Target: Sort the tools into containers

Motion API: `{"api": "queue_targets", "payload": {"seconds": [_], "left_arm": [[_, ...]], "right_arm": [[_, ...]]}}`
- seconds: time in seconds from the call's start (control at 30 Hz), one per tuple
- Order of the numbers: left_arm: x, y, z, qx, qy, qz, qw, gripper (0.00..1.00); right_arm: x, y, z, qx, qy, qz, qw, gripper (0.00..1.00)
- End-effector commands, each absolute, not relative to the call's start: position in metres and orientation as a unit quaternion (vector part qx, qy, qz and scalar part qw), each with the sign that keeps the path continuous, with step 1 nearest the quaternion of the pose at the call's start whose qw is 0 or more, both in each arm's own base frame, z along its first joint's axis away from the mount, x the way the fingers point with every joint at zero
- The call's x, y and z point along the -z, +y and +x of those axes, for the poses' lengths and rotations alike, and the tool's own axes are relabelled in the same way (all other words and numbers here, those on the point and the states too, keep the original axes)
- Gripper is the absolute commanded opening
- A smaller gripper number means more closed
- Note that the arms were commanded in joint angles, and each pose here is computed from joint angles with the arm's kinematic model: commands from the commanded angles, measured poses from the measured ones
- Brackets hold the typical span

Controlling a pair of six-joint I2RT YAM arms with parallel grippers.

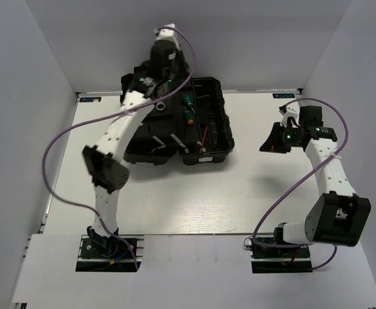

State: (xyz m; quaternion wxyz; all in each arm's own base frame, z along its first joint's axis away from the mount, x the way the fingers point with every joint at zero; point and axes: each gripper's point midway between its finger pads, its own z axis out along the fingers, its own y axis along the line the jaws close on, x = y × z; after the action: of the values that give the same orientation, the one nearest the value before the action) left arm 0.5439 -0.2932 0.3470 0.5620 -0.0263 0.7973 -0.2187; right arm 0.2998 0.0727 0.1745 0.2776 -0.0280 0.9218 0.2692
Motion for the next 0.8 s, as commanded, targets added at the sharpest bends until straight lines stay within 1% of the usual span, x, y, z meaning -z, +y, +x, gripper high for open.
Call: {"api": "queue_targets", "payload": {"seconds": [0.0, 0.03, 0.07, 0.1, 0.13, 0.17, 0.2, 0.23, 0.27, 0.3, 0.33, 0.37, 0.4, 0.43, 0.47, 0.5, 0.57, 0.6, 0.63, 0.7, 0.73, 0.77], "left_arm": [[-0.463, -0.209, 0.491, 0.202, 0.74, -0.069, 0.638, 0.0], [-0.459, -0.186, 0.485, 0.181, 0.745, -0.091, 0.635, 0.0], [-0.454, -0.163, 0.48, 0.169, 0.747, -0.119, 0.632, 0.0], [-0.412, -0.143, 0.477, 0.143, 0.777, -0.138, 0.598, 0.0], [-0.426, -0.097, 0.463, 0.13, 0.76, -0.179, 0.611, 0.06], [-0.414, -0.078, 0.457, 0.121, 0.766, -0.199, 0.599, 0.15], [-0.393, -0.066, 0.452, 0.126, 0.778, -0.217, 0.575, 0.37], [-0.384, -0.035, 0.448, 0.112, 0.781, -0.247, 0.563, 0.43], [-0.377, -0.025, 0.445, 0.117, 0.784, -0.262, 0.551, 0.45], [-0.368, -0.021, 0.443, 0.13, 0.793, -0.265, 0.534, 0.48], [-0.358, -0.013, 0.445, 0.131, 0.8, -0.27, 0.52, 0.52], [-0.343, 0.006, 0.444, 0.126, 0.808, -0.287, 0.499, 0.53], [-0.325, 0.007, 0.45, 0.139, 0.821, -0.287, 0.473, 0.53], [-0.315, 0.019, 0.454, 0.142, 0.823, -0.29, 0.467, 0.55], [-0.299, 0.013, 0.455, 0.169, 0.834, -0.276, 0.446, 0.55], [-0.286, 0.014, 0.459, 0.175, 0.841, -0.268, 0.436, 0.57], [-0.27, 0.011, 0.466, 0.206, 0.847, -0.244, 0.425, 0.61], [-0.267, 0.009, 0.469, 0.21, 0.851, -0.227, 0.426, 0.61], [-0.255, 0.007, 0.475, 0.213, 0.857, -0.218, 0.416, 0.67], [-0.241, 0.002, 0.478, 0.225, 0.865, -0.205, 0.399, 0.71], [-0.233, 0.002, 0.484, 0.224, 0.87, -0.196, 0.392, 0.73], [-0.23, 0.003, 0.487, 0.222, 0.872, -0.193, 0.39, 0.74]], "right_arm": [[-0.192, 0.08, 0.328, -0.282, 0.904, -0.062, 0.316, 0.0], [-0.202, 0.085, 0.337, -0.283, 0.897, -0.078, 0.331, 0.0], [-0.192, 0.086, 0.344, -0.285, 0.9, -0.078, 0.319, 0.0], [-0.197, 0.09, 0.351, -0.281, 0.898, -0.085, 0.327, 0.0], [-0.201, 0.096, 0.356, -0.284, 0.895, -0.095, 0.332, 0.08], [-0.196, 0.096, 0.362, -0.278, 0.895, -0.113, 0.33, 0.28], [-0.195, 0.098, 0.37, -0.275, 0.895, -0.117, 0.332, 0.37], [-0.194, 0.11, 0.374, -0.28, 0.893, -0.132, 0.326, 0.42], [-0.2, 0.112, 0.38, -0.277, 0.89, -0.141, 0.334, 0.49], [-0.193, 0.114, 0.383, -0.275, 0.894, -0.141, 0.325, 0.51], [-0.189, 0.116, 0.388, -0.274, 0.895, -0.143, 0.321, 0.51], [-0.198, 0.12, 0.394, -0.273, 0.89, -0.152, 0.331, 0.51], [-0.187, 0.119, 0.399, -0.265, 0.897, -0.149, 0.319, 0.51], [-0.186, 0.124, 0.401, -0.266, 0.897, -0.155, 0.316, 0.51], [-0.197, 0.124, 0.409, -0.261, 0.894, -0.159, 0.329, 0.48], [-0.186, 0.124, 0.414, -0.258, 0.899, -0.158, 0.317, 0.46], [-0.197, 0.127, 0.422, -0.253, 0.897, -0.165, 0.323, 0.42], [-0.196, 0.129, 0.429, -0.25, 0.897, -0.171, 0.322, 0.41], [-0.187, 0.128, 0.43, -0.25, 0.903, -0.168, 0.308, 0.41], [-0.194, 0.132, 0.442, -0.247, 0.899, -0.177, 0.317, 0.41], [-0.18, 0.131, 0.445, -0.245, 0.907, -0.17, 0.299, 0.41], [-0.179, 0.132, 0.447, -0.244, 0.907, -0.172, 0.298, 0.41]]}}
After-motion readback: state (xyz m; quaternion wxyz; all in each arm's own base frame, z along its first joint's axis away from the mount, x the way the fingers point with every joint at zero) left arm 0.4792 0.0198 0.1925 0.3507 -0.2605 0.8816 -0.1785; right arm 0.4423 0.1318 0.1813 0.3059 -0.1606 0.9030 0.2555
